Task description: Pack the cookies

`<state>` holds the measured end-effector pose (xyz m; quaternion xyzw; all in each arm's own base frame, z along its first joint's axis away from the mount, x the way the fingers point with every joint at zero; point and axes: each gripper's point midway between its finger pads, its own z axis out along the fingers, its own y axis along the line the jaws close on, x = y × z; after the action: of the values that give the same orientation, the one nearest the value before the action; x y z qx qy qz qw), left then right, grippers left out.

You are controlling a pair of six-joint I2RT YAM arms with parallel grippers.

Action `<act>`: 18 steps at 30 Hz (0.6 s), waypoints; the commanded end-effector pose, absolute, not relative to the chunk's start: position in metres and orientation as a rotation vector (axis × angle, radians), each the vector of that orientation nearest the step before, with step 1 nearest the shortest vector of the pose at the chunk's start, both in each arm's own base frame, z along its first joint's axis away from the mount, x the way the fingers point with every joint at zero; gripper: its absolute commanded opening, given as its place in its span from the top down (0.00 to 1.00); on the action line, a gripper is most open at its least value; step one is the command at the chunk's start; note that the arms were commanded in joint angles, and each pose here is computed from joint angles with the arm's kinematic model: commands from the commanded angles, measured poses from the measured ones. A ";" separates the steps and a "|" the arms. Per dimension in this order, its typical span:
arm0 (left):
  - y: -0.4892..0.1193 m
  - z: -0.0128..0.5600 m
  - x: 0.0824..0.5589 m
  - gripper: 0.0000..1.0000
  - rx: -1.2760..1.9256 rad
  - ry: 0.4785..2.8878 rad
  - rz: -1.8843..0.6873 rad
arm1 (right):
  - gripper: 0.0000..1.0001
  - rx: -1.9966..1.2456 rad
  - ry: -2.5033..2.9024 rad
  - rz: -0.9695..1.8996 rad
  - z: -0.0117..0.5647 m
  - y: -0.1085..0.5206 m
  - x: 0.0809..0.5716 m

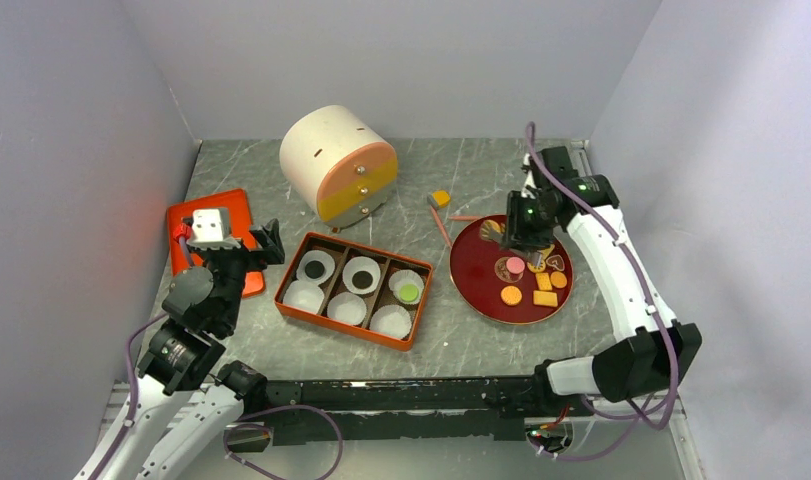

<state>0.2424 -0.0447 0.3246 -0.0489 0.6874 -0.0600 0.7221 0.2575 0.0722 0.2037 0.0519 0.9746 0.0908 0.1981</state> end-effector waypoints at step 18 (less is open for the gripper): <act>-0.042 0.329 0.247 0.04 -0.128 1.514 -0.116 | 0.73 -0.669 2.488 0.503 0.234 0.282 0.259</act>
<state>0.2464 -0.0455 0.3197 -0.0478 0.6947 -0.0535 0.7157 0.2484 0.2413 0.2132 -0.1962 0.9454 0.1581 0.2066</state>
